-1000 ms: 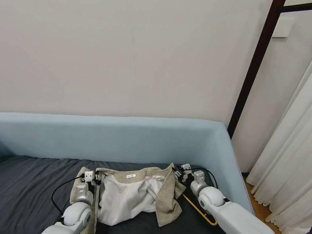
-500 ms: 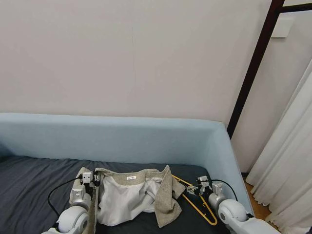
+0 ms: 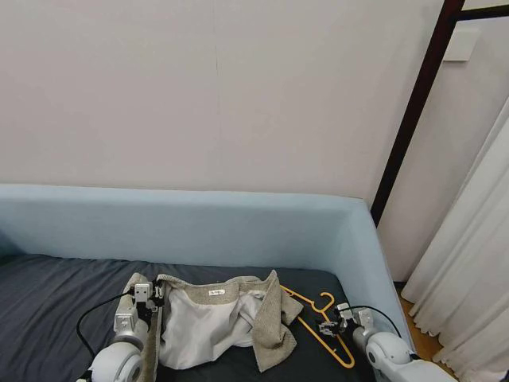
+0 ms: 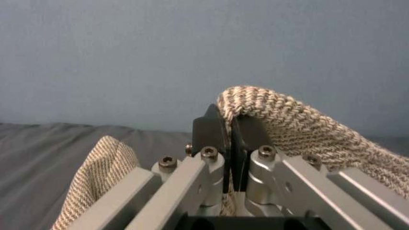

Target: Pick up the clothes from the sofa and hang them on the clothes hanger.

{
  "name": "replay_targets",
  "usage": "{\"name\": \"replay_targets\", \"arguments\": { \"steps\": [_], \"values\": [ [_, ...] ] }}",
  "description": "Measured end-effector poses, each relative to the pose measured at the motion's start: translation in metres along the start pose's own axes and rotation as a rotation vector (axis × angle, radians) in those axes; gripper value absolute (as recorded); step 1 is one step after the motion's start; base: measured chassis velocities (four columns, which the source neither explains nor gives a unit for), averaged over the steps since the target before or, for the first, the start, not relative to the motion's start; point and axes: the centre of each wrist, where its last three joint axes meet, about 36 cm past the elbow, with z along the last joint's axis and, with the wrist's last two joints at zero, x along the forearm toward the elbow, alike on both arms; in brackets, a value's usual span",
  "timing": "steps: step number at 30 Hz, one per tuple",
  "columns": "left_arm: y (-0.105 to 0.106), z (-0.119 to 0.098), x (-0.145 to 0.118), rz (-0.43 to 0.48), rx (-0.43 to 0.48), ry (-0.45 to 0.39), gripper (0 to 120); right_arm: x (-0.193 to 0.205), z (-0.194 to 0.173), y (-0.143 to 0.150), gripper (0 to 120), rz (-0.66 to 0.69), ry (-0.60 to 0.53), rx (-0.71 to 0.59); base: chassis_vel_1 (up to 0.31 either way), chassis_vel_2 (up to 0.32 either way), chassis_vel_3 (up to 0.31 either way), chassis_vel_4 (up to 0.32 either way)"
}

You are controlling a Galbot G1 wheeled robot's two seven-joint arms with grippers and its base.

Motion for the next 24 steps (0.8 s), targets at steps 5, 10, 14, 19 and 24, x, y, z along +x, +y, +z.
{"name": "replay_targets", "arguments": {
  "steps": [5,10,14,19,24],
  "values": [
    [-0.004,0.003,0.001,0.006,0.004,0.005,0,-0.016,0.013,-0.002,100,0.016,0.028,-0.028,0.0,0.0,0.0,0.0],
    [-0.005,0.003,0.001,0.006,0.002,0.003,0,-0.019,0.014,-0.003,88,0.014,0.02,-0.048,0.0,0.0,0.0,0.0],
    [-0.006,0.009,0.004,0.007,0.0,0.005,0,-0.018,0.018,-0.002,70,0.003,0.011,-0.044,0.0,0.0,0.0,0.0],
    [-0.007,0.011,0.004,0.01,0.002,0.007,0,-0.016,0.021,-0.002,52,-0.004,0.008,-0.03,0.0,0.0,0.0,0.0],
    [-0.009,0.01,0.004,0.014,0.007,0.005,0,-0.015,0.021,-0.003,34,-0.008,0.005,-0.021,0.0,0.0,0.0,0.0]
  ]
}}
